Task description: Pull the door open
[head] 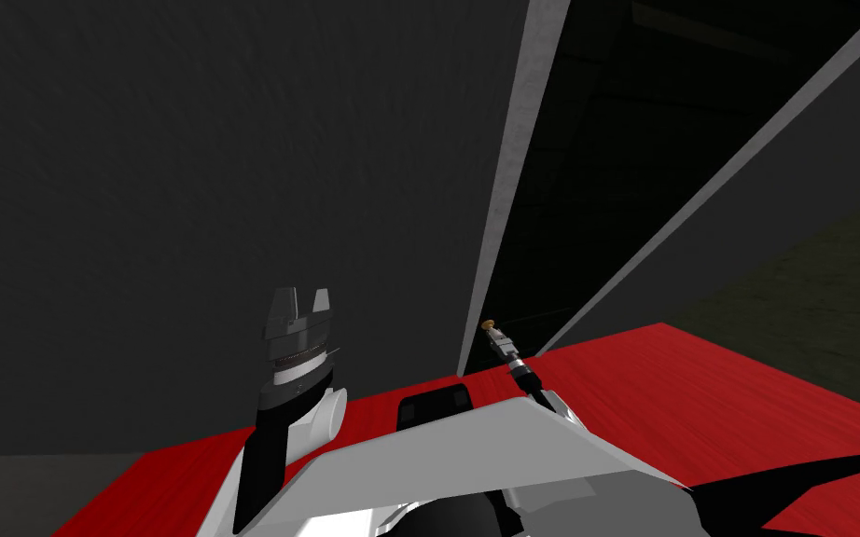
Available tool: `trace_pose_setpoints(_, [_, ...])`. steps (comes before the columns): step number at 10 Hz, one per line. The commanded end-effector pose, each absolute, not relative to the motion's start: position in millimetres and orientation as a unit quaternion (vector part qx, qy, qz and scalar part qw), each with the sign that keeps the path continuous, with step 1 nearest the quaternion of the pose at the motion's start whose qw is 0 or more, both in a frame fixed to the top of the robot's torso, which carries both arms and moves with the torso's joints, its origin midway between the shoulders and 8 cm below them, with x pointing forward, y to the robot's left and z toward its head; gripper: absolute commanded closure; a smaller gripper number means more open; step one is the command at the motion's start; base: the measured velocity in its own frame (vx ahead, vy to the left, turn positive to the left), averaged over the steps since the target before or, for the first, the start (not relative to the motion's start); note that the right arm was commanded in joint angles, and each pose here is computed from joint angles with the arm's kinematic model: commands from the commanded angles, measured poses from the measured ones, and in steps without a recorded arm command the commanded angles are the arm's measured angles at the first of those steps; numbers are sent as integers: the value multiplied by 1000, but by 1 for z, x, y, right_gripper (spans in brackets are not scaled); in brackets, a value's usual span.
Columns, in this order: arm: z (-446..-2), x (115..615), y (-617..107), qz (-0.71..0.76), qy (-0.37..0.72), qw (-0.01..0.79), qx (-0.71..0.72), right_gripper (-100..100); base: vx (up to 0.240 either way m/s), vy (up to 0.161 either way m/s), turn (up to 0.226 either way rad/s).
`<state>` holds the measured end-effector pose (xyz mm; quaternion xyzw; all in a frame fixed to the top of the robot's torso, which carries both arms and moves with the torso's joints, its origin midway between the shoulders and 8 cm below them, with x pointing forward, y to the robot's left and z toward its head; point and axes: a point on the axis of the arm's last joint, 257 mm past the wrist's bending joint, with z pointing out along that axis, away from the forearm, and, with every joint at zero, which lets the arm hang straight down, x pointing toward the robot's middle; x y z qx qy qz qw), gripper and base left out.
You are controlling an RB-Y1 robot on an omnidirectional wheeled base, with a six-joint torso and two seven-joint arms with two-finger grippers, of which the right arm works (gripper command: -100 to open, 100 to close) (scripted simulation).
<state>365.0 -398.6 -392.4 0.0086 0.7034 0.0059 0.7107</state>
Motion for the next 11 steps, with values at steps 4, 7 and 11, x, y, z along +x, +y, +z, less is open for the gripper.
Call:
trace_pose_setpoints(4, [-405, 367, -433, -16, 715, 694, 86, 100, -39, 18, -12])
trace_pose_setpoints(7, [-412, 366, -446, -24, 719, 684, 118, 100, -30, 5, -19])
trace_pose_setpoints(11, [-423, 363, -467, -34, 722, 668, 175, 100, -27, 5, -9])
